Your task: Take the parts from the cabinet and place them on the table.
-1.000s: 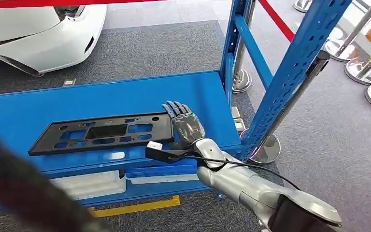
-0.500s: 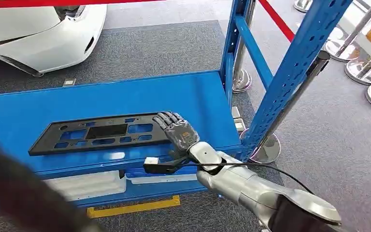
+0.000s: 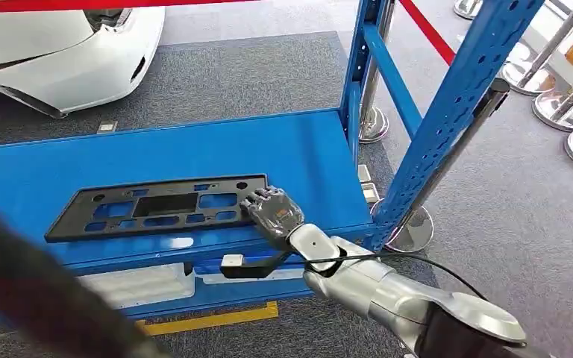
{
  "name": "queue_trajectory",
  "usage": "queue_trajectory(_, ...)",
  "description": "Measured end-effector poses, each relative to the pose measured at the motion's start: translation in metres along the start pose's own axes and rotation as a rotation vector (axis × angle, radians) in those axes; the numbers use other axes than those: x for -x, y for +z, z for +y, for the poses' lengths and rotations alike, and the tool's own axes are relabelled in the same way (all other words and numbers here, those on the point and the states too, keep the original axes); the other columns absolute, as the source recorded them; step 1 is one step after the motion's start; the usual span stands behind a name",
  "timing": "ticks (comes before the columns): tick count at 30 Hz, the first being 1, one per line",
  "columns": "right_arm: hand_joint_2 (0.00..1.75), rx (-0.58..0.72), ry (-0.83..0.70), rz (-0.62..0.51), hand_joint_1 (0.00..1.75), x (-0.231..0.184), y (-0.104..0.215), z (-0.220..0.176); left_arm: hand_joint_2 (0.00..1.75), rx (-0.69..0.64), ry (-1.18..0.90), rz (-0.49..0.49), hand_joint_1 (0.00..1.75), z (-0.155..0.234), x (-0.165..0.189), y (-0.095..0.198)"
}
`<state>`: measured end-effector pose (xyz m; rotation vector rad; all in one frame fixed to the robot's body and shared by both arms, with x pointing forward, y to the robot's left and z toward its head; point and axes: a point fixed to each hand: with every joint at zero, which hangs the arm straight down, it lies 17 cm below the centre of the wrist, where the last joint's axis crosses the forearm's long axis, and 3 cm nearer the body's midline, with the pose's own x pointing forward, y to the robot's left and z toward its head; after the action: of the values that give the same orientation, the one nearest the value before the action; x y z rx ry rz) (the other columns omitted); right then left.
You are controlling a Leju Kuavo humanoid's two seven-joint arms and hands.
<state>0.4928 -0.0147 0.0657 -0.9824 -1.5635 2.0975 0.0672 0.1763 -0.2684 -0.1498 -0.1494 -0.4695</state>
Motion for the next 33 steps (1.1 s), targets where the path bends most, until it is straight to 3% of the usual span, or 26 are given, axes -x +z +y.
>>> queue_trajectory(16, 1.75, 0.044, 0.032, 0.020, 1.75, 0.009, -0.003, -0.012, 0.00, 0.003, 0.002, -0.001, 0.00, -0.001, 0.000, 0.000)
queue_trajectory(24, 1.75, 0.071, 0.083, 0.156, 1.75, 0.038, 0.000, -0.023, 0.00, -0.016, 0.077, -0.014, 0.00, 0.002, -0.003, -0.001)
queue_trajectory(33, 1.75, 0.093, 0.083, 0.163, 1.75, 0.042, 0.001, -0.036, 0.00, -0.018, 0.085, -0.017, 0.00, 0.002, -0.004, -0.001)
